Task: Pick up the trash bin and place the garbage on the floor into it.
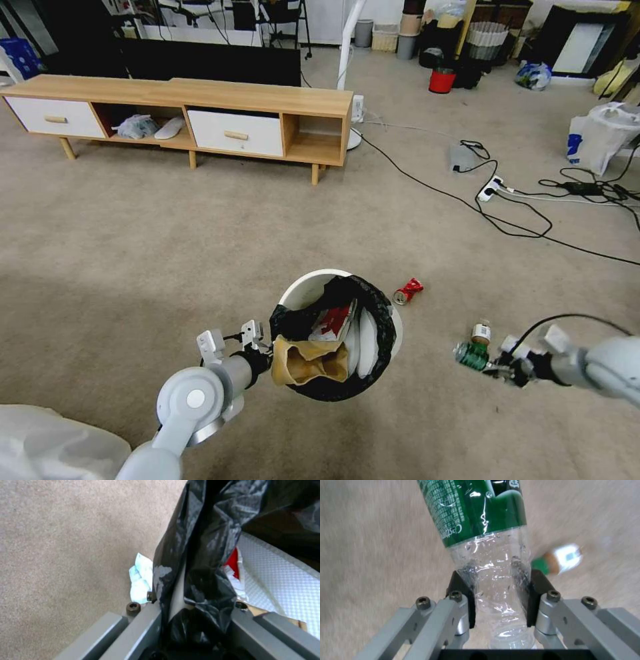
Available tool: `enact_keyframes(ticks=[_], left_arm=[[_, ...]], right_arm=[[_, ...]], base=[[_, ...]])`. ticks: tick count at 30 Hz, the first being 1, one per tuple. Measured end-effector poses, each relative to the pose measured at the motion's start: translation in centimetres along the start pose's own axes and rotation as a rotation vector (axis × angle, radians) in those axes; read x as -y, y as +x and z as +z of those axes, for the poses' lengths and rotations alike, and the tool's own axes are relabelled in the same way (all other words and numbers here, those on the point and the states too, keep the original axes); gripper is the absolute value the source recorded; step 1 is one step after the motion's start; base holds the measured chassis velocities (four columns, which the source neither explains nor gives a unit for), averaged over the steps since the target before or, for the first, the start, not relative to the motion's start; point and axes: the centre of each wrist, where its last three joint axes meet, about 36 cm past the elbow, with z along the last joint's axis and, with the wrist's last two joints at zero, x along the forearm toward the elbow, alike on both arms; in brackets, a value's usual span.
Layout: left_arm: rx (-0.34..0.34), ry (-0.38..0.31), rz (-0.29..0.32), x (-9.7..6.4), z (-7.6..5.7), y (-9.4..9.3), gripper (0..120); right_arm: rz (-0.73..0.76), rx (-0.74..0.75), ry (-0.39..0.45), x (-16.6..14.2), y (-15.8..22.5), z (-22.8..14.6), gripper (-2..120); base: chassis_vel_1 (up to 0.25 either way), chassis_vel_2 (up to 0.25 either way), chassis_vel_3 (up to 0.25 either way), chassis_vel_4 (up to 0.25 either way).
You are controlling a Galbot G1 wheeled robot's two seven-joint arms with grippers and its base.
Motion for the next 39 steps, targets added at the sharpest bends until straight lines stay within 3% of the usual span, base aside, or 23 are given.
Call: enact_keyframes(ticks=[10,18,27,39], left_arm=[[-0.016,0.005,-0.022,-0.6,-0.1,0.6,0],[-0.013,0.014,-0.029,-0.6,-0.3,1.0,0],[-0.006,0.013,-0.021,-0.3,-0.7,0.6,0],[-0.035,0.003,0.005,1.1,0.1,-0.6,0]], right_arm=[[0.096,0.21,-0.078,-0.1,3.4,-4.8,25],[0.097,0.38,-0.137,-2.2,5.2,-8.5,25],[0.043,0.467,-0.11,-5.2,6.8,-11.5,25],[-0.062,0.638,-0.047,-9.5,8.4,-14.2,24]], base=[[0.0,0.0,0.0,0.0],[0.0,0.0,0.0,0.0],[0.0,0.0,0.0,0.0],[0.0,0.0,0.0,0.0]])
